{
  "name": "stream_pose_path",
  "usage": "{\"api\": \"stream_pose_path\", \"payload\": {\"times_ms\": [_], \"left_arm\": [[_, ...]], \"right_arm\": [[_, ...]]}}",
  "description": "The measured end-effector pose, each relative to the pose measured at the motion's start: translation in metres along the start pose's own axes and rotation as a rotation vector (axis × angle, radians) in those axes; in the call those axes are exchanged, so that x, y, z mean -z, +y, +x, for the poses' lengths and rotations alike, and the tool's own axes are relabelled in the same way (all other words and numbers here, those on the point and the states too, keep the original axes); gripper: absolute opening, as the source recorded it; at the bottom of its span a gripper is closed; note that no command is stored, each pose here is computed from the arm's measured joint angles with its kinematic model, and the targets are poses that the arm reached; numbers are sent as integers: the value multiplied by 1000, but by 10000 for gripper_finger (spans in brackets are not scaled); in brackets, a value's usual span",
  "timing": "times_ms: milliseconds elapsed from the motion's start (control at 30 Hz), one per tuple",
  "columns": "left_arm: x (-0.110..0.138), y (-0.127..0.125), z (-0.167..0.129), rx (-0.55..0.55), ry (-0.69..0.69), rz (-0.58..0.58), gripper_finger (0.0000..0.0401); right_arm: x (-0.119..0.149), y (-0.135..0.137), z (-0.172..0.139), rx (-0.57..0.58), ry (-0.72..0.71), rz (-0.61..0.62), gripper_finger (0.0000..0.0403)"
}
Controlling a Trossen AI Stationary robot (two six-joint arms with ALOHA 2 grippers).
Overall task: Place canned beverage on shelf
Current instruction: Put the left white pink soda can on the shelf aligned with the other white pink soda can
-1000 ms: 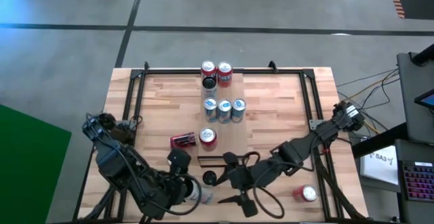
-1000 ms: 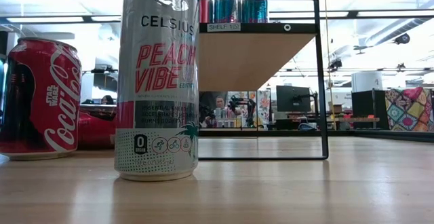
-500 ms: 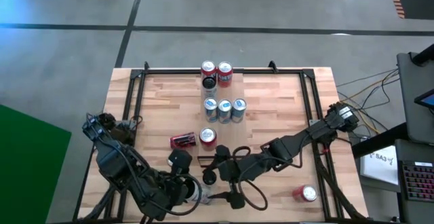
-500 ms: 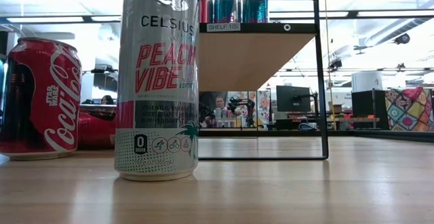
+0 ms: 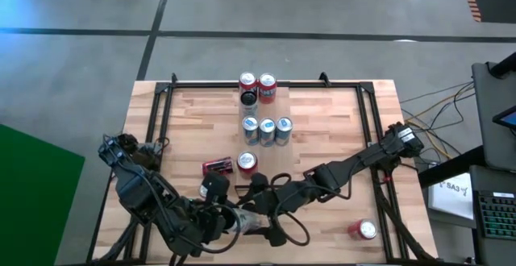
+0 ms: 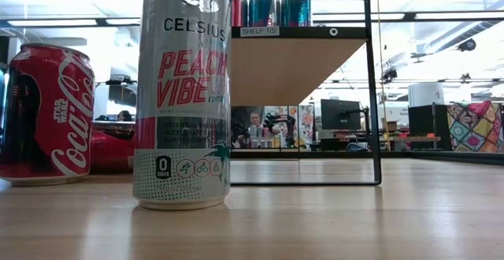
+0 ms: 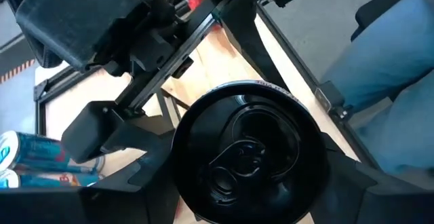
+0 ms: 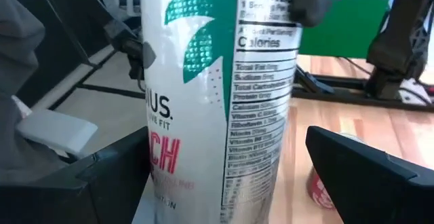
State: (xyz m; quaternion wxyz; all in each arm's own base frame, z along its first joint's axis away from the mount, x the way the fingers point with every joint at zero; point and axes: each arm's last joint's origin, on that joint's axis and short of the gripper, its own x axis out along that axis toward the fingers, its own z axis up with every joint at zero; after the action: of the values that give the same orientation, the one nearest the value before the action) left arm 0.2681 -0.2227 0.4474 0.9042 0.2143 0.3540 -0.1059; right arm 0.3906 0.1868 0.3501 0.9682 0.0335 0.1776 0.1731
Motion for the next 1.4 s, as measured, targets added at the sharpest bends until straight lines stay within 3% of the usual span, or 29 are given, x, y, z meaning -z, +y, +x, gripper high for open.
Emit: {"api": "stream_pose_path", "payload": {"times_ms": [267,533,733,933,1000,1400], "left_arm": [[-2,4,2,-16,-13,19,232],[-2,6,2,-30,-15,30,232],[-3,7,2,-78,-26,9,255],[-2,13,-5,-127,-33,115,310],[-1,18,-12,-171,-38,128,318],[10,47,-60,-224,-121,130,298]], "right_arm": [[-3,1,0,-7,-29,-45,341],[-4,1,0,-30,-45,-39,236],[-7,1,-5,-30,-46,-38,235],[-14,1,-23,-7,-20,-44,235],[-16,0,-33,48,1,-52,235],[-18,-10,-89,273,58,-84,235]]}}
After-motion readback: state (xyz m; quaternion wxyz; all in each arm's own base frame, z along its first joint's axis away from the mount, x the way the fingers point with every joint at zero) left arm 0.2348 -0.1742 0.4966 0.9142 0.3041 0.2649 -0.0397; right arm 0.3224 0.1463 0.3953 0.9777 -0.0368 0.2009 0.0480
